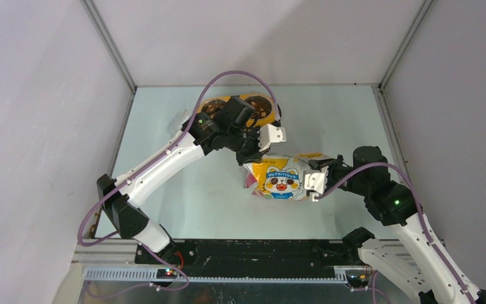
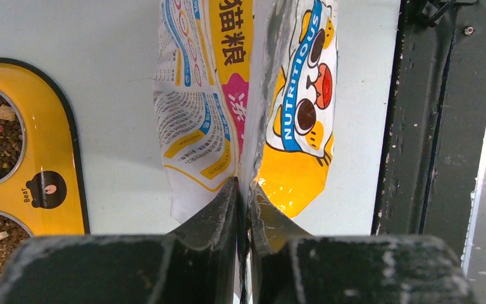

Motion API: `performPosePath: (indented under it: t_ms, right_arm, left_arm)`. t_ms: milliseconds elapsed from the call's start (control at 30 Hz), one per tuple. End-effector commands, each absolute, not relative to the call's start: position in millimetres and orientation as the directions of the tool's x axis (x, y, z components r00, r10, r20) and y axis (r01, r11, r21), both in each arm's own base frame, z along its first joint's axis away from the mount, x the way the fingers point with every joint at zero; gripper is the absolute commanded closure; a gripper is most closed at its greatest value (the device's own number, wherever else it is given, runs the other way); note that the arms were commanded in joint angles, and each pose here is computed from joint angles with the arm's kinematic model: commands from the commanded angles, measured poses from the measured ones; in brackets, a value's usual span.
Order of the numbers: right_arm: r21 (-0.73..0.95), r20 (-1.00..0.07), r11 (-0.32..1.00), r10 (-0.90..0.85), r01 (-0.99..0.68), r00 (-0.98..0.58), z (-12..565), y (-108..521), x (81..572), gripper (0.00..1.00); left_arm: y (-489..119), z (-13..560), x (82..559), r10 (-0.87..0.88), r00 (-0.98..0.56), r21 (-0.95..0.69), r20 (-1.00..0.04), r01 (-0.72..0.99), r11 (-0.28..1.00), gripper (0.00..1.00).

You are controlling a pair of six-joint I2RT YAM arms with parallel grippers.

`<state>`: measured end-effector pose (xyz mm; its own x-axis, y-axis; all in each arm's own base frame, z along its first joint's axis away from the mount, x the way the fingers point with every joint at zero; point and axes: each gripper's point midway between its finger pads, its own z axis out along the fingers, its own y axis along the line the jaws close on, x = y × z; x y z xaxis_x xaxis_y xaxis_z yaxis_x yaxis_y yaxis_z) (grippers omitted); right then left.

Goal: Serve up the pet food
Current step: Close the pet food bag at the center of the board.

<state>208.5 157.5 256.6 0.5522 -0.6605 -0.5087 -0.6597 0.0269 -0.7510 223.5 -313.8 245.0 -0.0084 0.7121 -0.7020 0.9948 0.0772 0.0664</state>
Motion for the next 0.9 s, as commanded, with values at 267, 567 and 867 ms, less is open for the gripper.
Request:
performPosePath:
  t_ms: [267,567,867]
  right_arm:
    - [-0.380,-0.832,0.200,-0.501,-0.903,0.239,324,168,217,1.00]
    - [-0.053,-0.894,0.208,-0.446,-0.977,-0.046,324,171,228,1.00]
    - [-0.156,-0.868,0.193,-0.495,-0.969,0.041,320,174,229,0.85]
  left_arm:
    - [-293,279,224,0.699,0.090,0.189,-0.710,0.980,0.065,0.98]
    - [-283,278,212,0.701,0.122,0.199,-0.702,0.980,0.029,1.00]
    - [-280,274,212,0.705,0.114,0.203,-0.700,0.978,0.043,1.00]
